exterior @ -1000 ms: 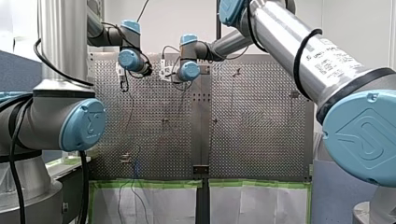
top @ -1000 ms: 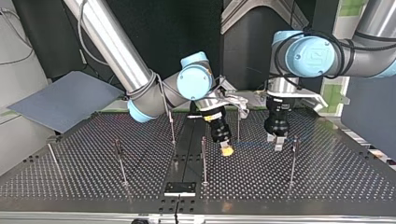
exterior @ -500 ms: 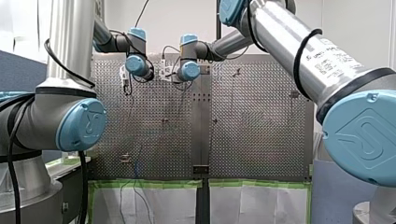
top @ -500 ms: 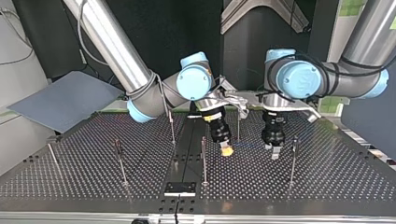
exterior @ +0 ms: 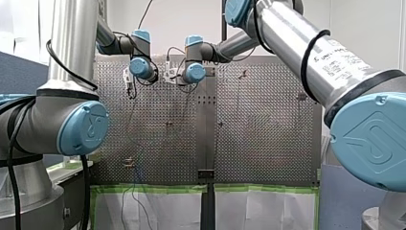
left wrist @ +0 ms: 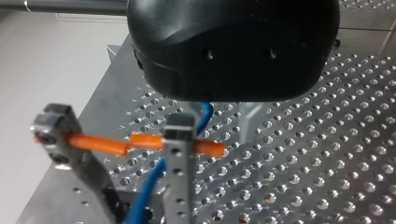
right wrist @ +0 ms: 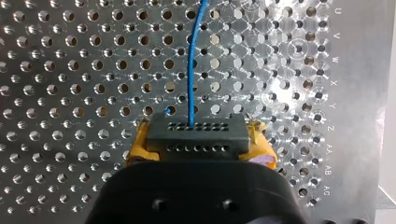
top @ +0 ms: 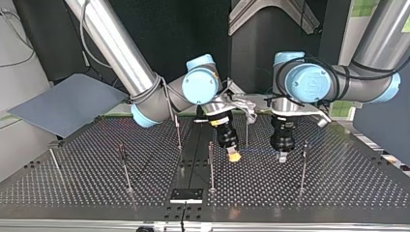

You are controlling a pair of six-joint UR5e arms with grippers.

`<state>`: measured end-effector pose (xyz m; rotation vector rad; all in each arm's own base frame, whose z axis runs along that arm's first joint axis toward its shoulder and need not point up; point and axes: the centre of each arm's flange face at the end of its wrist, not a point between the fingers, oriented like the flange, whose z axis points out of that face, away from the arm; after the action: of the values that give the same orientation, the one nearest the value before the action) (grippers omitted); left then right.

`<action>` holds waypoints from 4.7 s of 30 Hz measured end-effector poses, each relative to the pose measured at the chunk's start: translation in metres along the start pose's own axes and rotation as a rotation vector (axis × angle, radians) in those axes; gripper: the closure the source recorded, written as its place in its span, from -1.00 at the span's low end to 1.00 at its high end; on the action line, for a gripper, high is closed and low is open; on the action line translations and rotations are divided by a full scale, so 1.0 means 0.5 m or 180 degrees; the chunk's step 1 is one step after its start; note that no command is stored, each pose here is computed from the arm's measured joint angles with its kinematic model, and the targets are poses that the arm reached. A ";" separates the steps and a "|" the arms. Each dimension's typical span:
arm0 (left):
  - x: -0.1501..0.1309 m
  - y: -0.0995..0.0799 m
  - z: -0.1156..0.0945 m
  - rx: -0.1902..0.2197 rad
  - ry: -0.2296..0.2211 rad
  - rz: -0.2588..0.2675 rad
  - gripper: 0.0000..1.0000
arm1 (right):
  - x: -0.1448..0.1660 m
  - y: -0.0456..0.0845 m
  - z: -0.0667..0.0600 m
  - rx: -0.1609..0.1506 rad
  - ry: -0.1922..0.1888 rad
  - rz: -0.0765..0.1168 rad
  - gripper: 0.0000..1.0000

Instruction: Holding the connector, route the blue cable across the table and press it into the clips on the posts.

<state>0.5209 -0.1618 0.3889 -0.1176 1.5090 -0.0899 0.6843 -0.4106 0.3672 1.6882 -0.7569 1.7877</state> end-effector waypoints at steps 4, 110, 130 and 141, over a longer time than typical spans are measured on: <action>0.010 -0.002 -0.008 0.0000 0.0086 -0.0007 0.97 | -0.002 0.000 0.000 0.0001 -0.0010 0.0002 1.00; 0.421 0.082 0.050 -0.0106 0.0377 -0.0554 0.97 | -0.337 0.145 -0.070 -0.0023 -0.1001 0.0006 1.00; 0.408 0.086 0.067 -0.0022 0.0369 -0.0529 0.29 | -0.336 0.187 -0.061 -0.0097 -0.0992 0.0019 1.00; 0.427 0.073 0.034 -0.0215 0.0649 -0.0267 -1.00 | -0.336 0.203 -0.058 -0.0106 -0.0993 0.0028 1.00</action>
<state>0.5502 -0.1534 0.1740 -0.2316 1.7114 -0.1210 0.5987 -0.4620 0.1959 1.9693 -0.9201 1.5251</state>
